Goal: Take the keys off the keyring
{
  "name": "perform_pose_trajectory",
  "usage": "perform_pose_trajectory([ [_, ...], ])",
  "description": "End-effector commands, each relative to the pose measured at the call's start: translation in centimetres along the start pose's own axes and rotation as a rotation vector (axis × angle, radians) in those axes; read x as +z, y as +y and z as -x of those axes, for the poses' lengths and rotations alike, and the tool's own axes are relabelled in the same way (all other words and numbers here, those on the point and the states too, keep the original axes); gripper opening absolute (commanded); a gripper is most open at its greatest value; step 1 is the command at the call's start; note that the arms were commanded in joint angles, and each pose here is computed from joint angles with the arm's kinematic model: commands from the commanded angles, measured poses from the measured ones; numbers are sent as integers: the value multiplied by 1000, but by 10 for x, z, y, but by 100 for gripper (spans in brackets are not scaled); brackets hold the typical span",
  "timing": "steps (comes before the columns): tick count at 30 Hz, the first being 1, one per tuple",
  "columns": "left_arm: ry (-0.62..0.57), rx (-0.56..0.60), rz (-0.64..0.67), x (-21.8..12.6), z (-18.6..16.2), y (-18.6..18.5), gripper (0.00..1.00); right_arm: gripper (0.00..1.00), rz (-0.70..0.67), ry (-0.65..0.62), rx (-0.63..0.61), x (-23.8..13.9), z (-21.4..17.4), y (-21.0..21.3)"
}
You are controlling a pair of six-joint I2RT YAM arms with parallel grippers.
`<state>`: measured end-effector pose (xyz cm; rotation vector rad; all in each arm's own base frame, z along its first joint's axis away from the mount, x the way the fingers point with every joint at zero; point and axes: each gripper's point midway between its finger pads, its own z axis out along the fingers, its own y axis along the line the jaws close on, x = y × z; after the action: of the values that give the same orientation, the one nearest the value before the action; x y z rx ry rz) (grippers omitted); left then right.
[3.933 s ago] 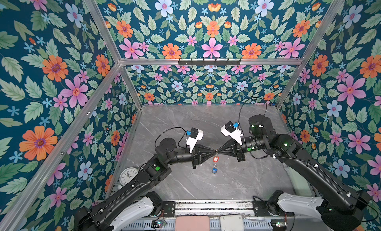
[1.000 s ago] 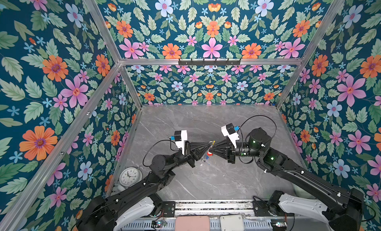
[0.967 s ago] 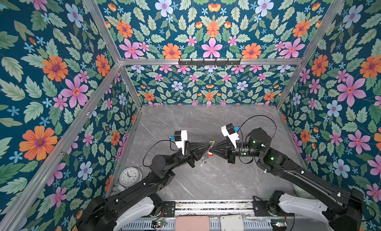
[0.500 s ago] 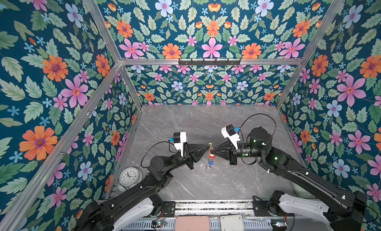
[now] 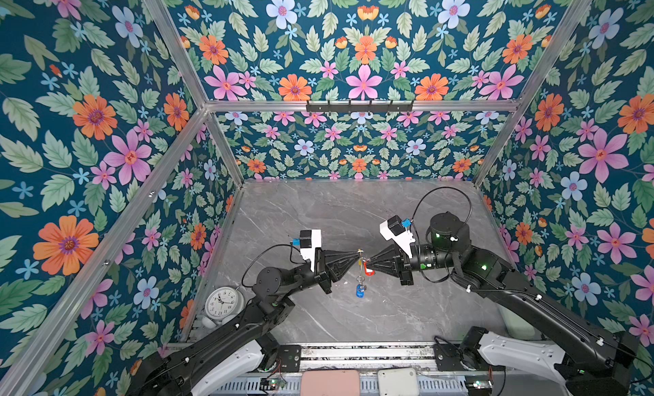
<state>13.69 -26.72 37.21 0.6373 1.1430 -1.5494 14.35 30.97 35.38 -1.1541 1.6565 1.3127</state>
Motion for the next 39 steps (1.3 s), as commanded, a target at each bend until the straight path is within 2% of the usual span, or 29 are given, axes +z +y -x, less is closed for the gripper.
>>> perform_pose_trajectory([
  [1,0,32,-47,0,4,-11,0,0,-1,19,-24,-4,0,1],
  [14,39,9,-101,0,-2,-20,0,0,-16,42,-35,-11,11,-10],
  [27,-53,-36,-185,-6,10,-34,0,0,32,46,-15,-5,7,-9],
  [39,-80,-48,-214,-5,16,-37,0,0,42,44,-5,-2,3,-10],
])
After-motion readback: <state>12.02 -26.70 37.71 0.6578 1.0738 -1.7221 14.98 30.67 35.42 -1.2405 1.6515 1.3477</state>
